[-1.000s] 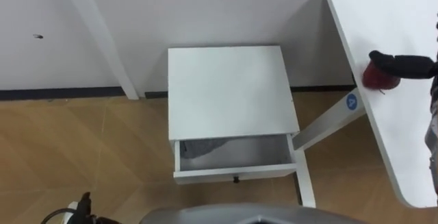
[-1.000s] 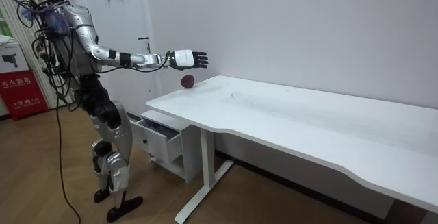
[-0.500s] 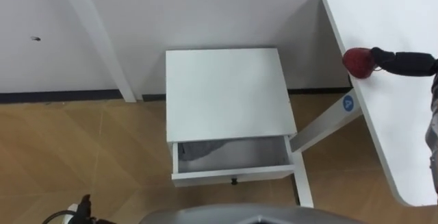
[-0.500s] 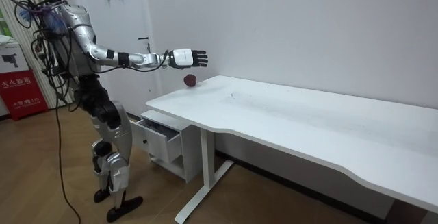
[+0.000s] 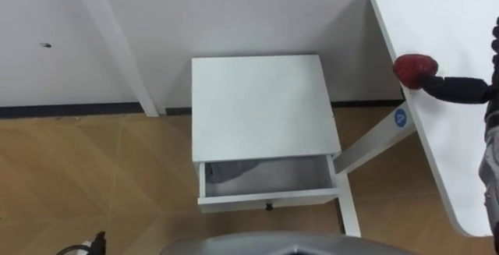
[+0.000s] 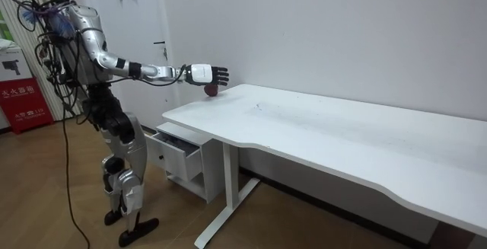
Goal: Put apple and close drawer
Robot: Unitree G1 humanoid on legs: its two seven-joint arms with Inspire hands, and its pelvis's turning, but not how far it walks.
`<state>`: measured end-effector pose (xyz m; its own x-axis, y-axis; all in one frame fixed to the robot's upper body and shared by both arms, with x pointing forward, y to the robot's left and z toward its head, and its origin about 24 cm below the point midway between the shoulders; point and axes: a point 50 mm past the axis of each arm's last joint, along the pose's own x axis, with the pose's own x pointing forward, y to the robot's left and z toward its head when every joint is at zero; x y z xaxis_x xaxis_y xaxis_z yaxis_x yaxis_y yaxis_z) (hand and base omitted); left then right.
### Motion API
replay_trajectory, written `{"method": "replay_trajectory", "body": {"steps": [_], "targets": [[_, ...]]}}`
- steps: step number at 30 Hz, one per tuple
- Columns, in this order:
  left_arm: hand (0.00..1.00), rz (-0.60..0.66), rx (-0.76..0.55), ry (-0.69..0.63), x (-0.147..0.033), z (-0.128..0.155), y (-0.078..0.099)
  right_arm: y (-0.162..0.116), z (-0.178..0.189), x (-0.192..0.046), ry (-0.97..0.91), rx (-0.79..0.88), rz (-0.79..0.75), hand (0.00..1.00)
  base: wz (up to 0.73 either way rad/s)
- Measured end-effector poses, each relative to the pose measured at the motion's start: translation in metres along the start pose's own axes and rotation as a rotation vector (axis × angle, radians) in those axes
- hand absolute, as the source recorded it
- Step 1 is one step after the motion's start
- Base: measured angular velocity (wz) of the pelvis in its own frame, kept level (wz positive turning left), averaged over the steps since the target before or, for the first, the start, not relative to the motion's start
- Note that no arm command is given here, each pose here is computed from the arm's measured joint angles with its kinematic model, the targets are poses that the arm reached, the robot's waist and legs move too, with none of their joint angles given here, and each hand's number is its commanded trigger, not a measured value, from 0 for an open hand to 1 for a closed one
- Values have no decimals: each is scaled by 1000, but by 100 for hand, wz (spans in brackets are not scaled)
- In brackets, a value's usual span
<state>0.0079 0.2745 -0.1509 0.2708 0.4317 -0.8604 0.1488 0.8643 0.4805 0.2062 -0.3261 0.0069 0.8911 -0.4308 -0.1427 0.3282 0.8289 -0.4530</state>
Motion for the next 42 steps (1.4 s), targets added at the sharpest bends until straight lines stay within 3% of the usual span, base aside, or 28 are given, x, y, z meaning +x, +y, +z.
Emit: {"method": "replay_trajectory", "body": {"steps": [25, 26, 27, 33, 42], "targets": [[0, -44, 8, 5, 0, -1, -1, 14, -8, -4, 26, -51, 111, 0, 1], [0, -44, 10, 4, 0, 0, -1, 14, -6, -2, 22, -49, 108, 74, 12], [0, -45, 11, 5, 0, -1, -1, 14, -6, -1, 24, -44, 106, 100, 9], [0, -63, 13, 13, 0, -5, -1, 9, -13, 21, 104, -39, 59, 100, 6], [0, -57, 16, 23, -1, -8, 0, 6, -24, 29, 186, -44, 42, 100, 9]]}}
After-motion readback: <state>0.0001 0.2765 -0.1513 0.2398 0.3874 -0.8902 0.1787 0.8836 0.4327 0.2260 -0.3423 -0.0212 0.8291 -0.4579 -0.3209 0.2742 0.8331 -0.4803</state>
